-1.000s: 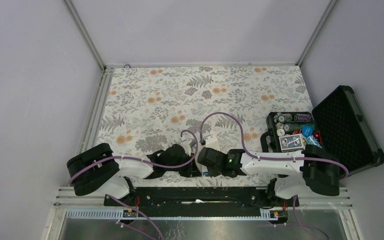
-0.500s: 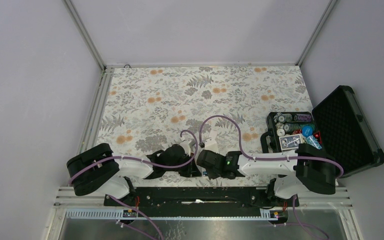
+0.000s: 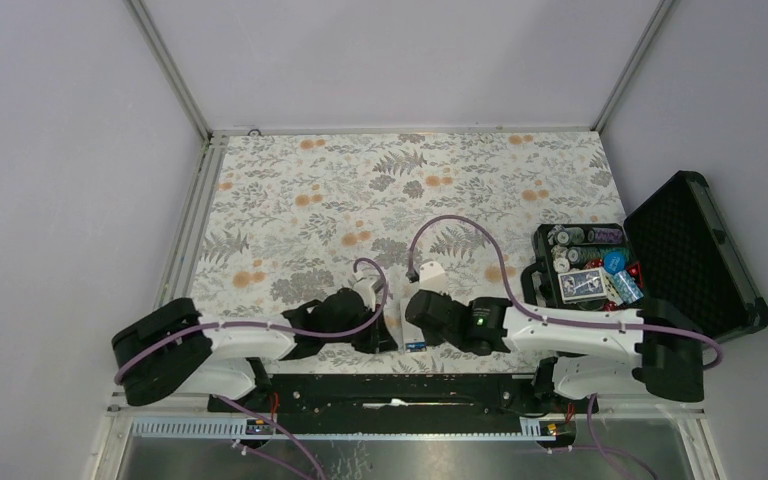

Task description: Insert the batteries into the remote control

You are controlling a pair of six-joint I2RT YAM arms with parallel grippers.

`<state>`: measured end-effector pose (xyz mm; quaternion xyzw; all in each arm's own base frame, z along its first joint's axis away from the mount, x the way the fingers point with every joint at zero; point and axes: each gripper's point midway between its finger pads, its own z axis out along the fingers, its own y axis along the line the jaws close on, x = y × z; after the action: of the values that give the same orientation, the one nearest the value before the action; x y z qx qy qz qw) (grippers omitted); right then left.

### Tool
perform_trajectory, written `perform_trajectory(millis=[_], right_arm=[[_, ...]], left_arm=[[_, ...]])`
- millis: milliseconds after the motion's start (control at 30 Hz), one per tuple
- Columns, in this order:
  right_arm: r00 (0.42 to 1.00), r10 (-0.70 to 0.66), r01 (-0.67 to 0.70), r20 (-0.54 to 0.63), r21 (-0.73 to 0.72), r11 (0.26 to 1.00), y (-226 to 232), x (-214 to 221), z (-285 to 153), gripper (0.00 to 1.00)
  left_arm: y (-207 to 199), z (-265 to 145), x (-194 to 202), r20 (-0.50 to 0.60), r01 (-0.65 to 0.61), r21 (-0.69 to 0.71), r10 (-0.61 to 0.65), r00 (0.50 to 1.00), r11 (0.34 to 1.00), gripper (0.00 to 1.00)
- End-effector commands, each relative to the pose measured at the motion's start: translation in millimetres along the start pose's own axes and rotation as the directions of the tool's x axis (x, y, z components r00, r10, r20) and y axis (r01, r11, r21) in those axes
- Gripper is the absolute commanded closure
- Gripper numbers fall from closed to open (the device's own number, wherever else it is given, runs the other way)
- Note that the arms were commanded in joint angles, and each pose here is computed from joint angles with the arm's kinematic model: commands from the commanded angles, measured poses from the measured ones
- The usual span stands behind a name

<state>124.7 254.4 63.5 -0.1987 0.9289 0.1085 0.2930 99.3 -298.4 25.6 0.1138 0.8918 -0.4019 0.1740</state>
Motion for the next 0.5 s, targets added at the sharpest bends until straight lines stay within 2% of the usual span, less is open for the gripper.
perform_trajectory(millis=[0, 100, 167, 367, 467], right_arm=[[0.990, -0.028, 0.019, 0.136, 0.063, 0.998, -20, -45, -23, 0.74], [0.990, -0.012, 0.002, 0.139, 0.066, 0.998, -31, -56, -23, 0.72], [0.990, -0.012, 0.002, 0.142, 0.074, 0.997, -37, -63, -22, 0.68], [0.985, -0.073, 0.058, 0.159, 0.096, 0.994, -43, -87, -14, 0.51], [0.975, -0.130, 0.116, 0.182, 0.082, 0.990, -43, -100, -7, 0.35]], left_arm=[[-4, -14, -20, 0.087, -0.052, -0.033, 0.055, 0.995, 0.998, 0.90], [-5, -25, -31, 0.126, -0.074, -0.066, 0.082, 0.989, 0.995, 0.85], [-6, -33, -37, 0.152, -0.082, -0.084, 0.094, 0.984, 0.993, 0.80], [-8, -52, -51, 0.204, -0.104, -0.128, 0.129, 0.971, 0.986, 0.66], [-9, -61, -55, 0.220, -0.114, -0.146, 0.144, 0.965, 0.983, 0.60]])
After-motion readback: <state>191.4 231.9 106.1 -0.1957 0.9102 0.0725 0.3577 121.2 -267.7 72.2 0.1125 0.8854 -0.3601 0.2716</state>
